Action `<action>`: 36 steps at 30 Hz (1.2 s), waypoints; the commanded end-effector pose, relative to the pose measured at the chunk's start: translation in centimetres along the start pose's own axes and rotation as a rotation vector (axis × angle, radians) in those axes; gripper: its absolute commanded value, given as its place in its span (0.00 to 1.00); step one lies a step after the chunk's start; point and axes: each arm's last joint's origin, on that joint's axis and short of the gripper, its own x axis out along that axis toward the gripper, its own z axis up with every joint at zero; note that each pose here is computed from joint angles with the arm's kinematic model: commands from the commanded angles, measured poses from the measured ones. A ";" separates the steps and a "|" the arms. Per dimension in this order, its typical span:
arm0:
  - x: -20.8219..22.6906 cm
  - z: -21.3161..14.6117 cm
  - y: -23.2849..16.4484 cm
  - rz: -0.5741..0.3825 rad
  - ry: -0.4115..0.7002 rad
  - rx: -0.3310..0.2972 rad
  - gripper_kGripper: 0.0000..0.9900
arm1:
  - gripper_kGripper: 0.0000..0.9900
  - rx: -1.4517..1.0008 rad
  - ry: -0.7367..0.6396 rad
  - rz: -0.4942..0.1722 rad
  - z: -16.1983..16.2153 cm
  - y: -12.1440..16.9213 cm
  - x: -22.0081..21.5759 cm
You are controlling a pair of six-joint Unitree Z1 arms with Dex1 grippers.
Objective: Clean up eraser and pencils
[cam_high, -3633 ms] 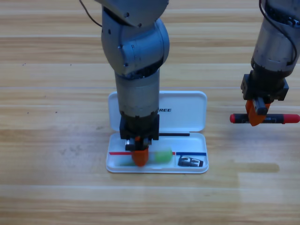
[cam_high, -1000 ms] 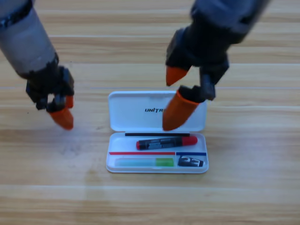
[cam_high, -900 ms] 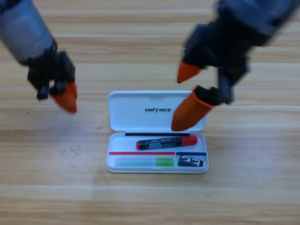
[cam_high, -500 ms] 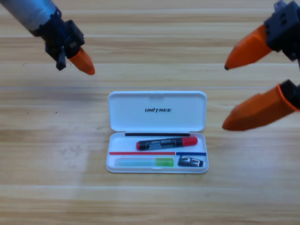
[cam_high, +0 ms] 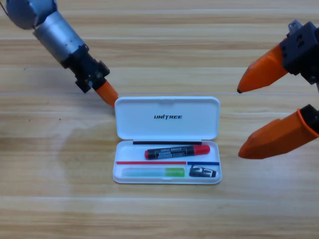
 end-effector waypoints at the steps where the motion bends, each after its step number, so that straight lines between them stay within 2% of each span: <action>1: 3.7 0.4 -0.2 -0.108 0.014 -0.004 0.00 | 1.00 -0.003 -0.026 0.028 -0.6 1.0 -0.7; 17: 4.7 5.6 -6.3 -0.145 0.033 0.075 0.00 | 1.00 0.004 -0.011 0.061 -1.1 1.0 0.3; 36: 6.1 6.4 -9.0 -0.142 0.111 0.101 0.00 | 1.00 0.019 -0.010 0.089 -1.0 0.9 0.9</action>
